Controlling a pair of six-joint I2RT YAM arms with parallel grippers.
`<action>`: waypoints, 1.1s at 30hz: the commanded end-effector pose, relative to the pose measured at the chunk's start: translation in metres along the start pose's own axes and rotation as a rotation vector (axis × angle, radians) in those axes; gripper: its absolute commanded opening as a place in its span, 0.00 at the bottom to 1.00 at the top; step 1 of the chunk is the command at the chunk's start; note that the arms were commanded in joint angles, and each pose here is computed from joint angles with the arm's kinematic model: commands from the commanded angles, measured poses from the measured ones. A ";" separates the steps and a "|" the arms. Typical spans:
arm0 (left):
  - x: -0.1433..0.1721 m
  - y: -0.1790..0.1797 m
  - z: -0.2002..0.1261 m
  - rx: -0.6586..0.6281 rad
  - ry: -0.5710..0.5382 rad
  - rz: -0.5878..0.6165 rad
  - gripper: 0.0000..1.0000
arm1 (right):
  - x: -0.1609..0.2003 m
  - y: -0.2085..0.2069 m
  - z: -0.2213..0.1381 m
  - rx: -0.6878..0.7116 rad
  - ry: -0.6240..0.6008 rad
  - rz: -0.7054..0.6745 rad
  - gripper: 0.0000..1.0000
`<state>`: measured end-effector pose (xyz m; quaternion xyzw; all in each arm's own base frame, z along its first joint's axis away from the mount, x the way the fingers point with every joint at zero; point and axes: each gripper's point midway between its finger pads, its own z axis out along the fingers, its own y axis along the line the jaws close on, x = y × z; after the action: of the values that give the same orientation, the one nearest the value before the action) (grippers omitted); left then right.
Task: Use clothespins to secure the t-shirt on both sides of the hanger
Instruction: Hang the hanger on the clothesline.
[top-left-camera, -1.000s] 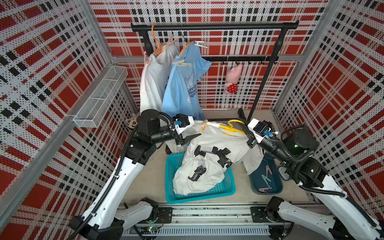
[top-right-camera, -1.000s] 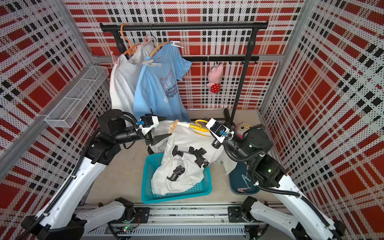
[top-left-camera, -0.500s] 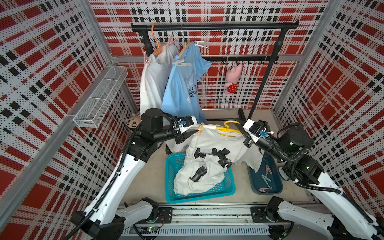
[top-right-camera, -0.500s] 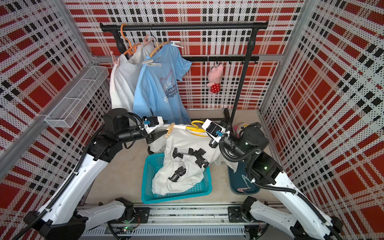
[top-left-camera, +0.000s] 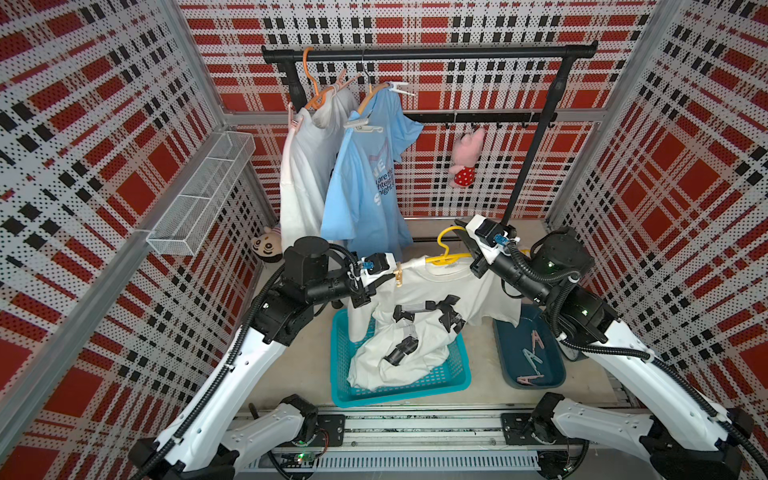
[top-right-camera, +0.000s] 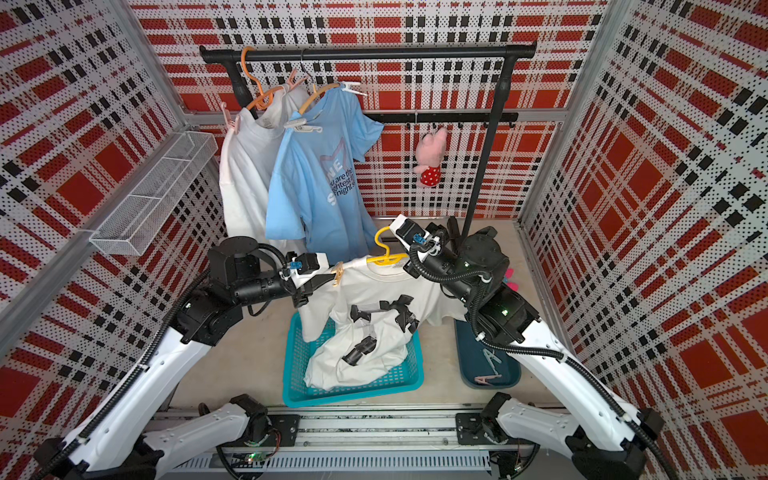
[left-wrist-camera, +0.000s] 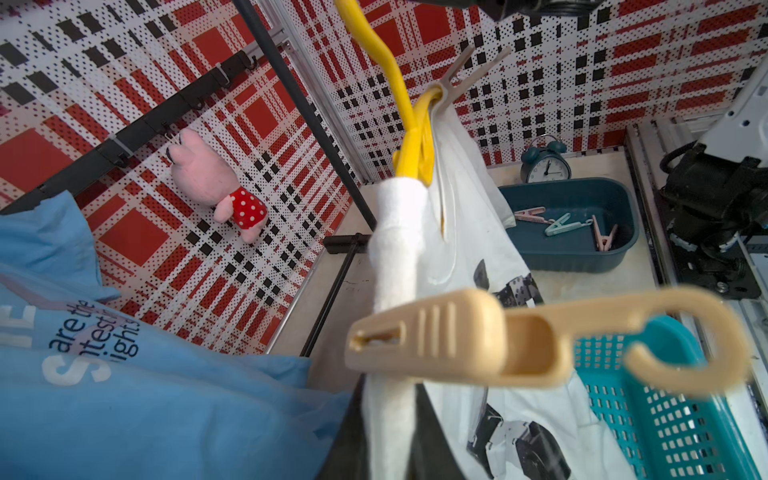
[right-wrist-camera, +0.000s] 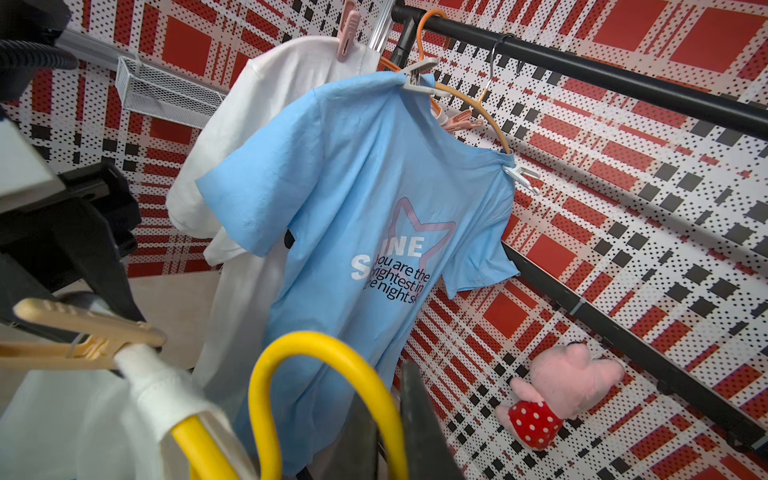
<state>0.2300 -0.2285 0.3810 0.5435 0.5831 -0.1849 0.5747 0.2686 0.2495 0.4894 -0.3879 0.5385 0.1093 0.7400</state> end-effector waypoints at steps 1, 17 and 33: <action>-0.003 -0.028 -0.006 0.087 -0.027 -0.032 0.03 | -0.044 -0.035 -0.006 0.126 -0.141 0.031 0.00; -0.038 0.003 -0.033 -0.107 -0.113 -0.225 0.00 | -0.063 -0.026 -0.028 0.039 -0.201 0.175 0.84; -0.101 0.048 -0.065 -0.231 -0.158 -0.291 0.00 | -0.092 -0.020 -0.105 0.006 -0.422 0.284 0.95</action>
<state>0.2213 -0.2058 0.4708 0.3903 0.6481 -0.2309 0.6118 0.1772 0.1932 0.5734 -0.2745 0.4263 0.2852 0.8133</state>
